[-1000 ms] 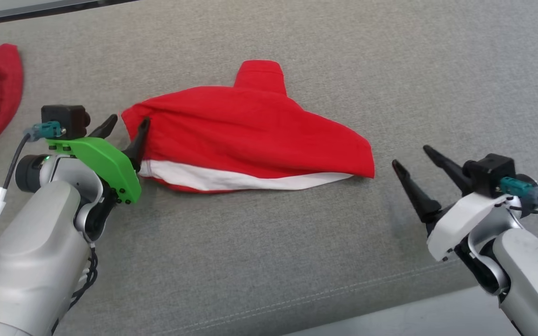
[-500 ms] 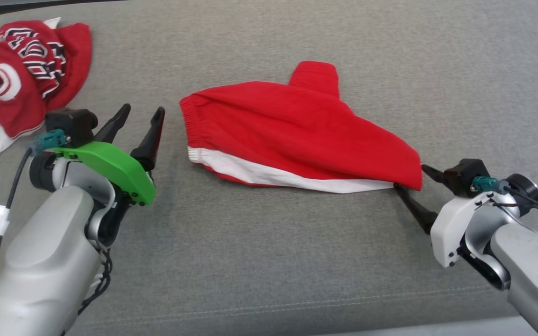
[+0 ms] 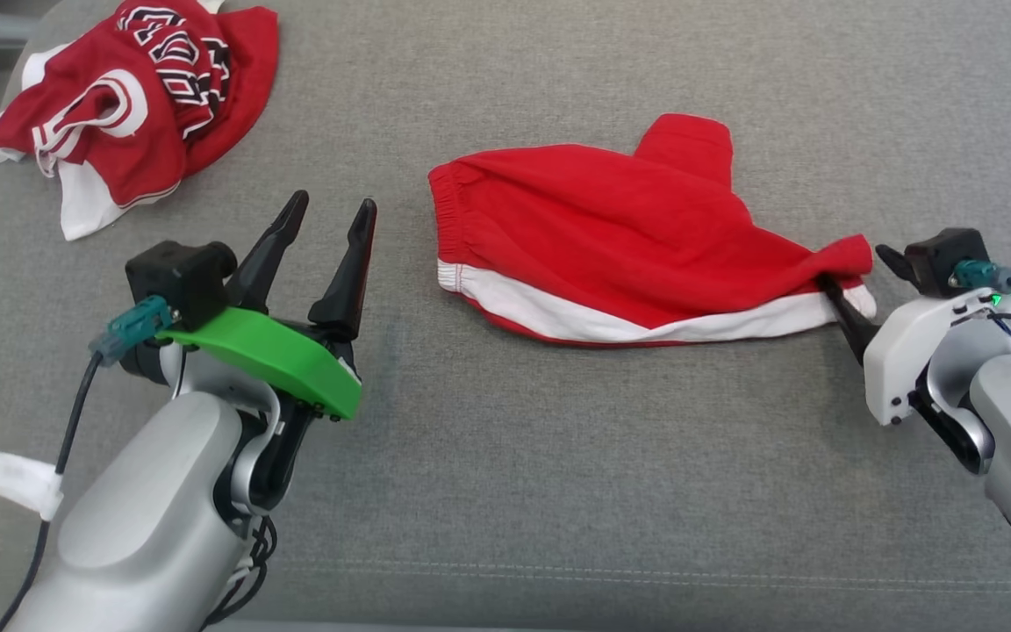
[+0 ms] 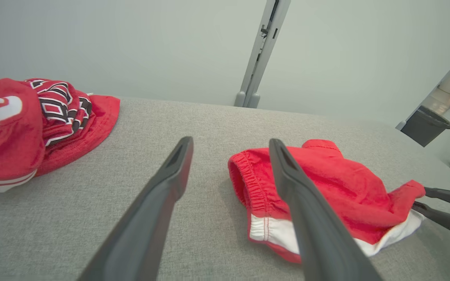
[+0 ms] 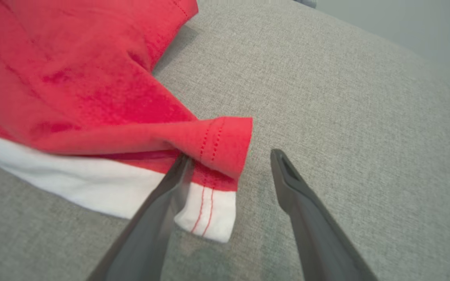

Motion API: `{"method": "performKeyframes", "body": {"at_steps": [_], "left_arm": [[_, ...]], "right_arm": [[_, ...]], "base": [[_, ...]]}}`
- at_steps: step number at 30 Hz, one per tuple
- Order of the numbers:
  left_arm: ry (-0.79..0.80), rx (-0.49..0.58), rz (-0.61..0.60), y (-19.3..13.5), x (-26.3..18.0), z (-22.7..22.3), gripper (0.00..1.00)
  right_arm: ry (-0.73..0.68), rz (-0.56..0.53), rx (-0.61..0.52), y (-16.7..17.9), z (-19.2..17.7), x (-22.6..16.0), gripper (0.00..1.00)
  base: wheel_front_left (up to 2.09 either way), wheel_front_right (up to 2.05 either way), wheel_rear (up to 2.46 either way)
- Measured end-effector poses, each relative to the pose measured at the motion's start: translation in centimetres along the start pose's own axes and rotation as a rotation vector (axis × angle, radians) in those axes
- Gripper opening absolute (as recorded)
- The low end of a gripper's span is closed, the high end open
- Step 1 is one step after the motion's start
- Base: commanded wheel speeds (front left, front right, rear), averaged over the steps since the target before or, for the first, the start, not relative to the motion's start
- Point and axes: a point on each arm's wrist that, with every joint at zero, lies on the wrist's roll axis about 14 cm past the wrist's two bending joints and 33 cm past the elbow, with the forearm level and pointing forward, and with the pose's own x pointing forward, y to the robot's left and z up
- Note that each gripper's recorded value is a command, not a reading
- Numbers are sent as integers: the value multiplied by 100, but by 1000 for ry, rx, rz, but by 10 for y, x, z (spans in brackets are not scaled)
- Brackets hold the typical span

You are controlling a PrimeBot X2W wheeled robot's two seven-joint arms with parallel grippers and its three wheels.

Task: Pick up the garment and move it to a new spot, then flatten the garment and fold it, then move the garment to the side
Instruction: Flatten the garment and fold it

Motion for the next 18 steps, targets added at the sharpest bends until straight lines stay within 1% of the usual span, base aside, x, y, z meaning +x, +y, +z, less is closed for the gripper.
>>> {"method": "performKeyframes", "body": {"at_steps": [3,6,8,10,13,18], "left_arm": [[-11,-14,20,1,-6,0,100],[-9,-35,29,-1,-11,-6,100],[-5,-54,28,-5,-13,-10,100],[-4,-62,19,-10,-13,-12,100],[-7,-81,8,-17,-14,-13,100],[-6,-96,-1,-25,-16,-18,100]], "right_arm": [[-16,-5,26,-1,4,6,100],[-18,-14,53,-3,1,5,100],[-8,-34,55,-9,-3,1,97],[-5,-53,59,-16,-6,-3,100],[-59,-76,108,-20,4,-6,100],[-191,-153,176,-42,28,-20,100]], "base": [[0,0,0],[0,0,0],[0,0,0],[0,0,0],[0,0,0],[0,0,0]]}}
